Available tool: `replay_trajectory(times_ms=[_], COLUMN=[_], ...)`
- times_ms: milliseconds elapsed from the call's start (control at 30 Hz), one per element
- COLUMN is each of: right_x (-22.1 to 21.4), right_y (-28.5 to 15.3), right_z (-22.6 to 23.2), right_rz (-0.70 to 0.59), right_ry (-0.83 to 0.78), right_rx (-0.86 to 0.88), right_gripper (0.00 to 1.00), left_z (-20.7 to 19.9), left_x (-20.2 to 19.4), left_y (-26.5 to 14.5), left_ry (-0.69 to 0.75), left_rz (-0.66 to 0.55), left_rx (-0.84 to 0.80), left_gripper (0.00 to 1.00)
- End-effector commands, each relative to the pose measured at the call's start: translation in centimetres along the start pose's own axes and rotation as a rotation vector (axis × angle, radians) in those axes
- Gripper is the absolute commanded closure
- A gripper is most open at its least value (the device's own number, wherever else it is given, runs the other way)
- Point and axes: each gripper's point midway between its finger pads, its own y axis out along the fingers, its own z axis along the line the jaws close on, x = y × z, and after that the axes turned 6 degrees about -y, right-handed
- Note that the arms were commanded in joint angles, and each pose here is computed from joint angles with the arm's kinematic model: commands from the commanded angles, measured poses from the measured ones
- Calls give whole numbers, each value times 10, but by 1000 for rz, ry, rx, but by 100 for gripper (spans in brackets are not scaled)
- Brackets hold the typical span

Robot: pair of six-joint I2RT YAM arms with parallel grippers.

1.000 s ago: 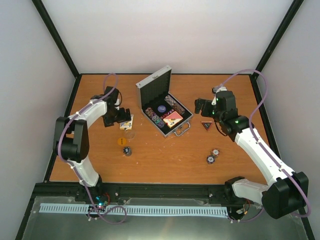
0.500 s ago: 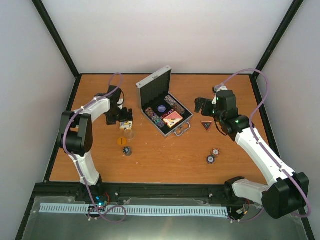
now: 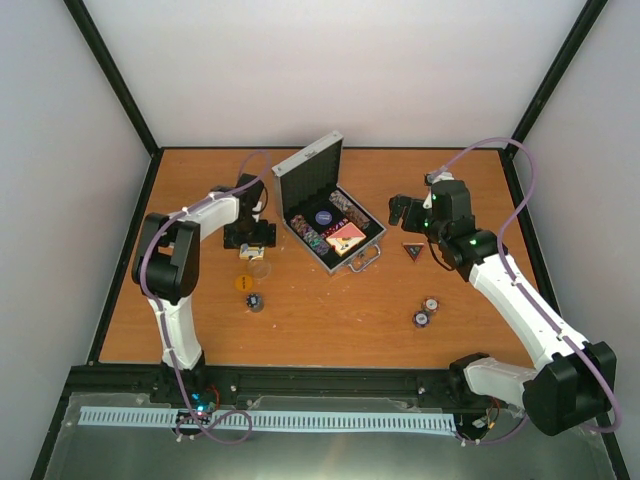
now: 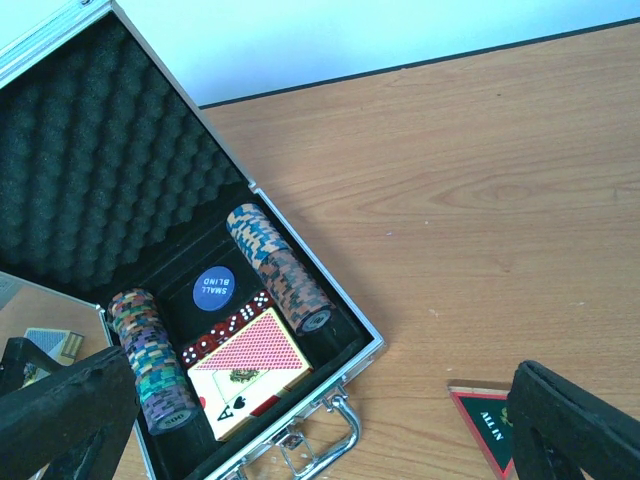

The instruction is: Pack up texas hold em set

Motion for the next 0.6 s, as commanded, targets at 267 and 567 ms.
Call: replay_trajectory(times_ms=[267, 567], right_x=[11, 14], right_y=[-1, -5], right_z=[-2, -4], right_rz=[-24, -37], right_ry=[16, 14], right_rx=[-10, -24], right_gripper=[0, 0], left_z=[4, 12], left_x=[6, 11], left_y=[0, -9], left_ry=[-7, -40], left_rz=[-12, -62], left_rx=[36, 72], left_gripper=[24, 34])
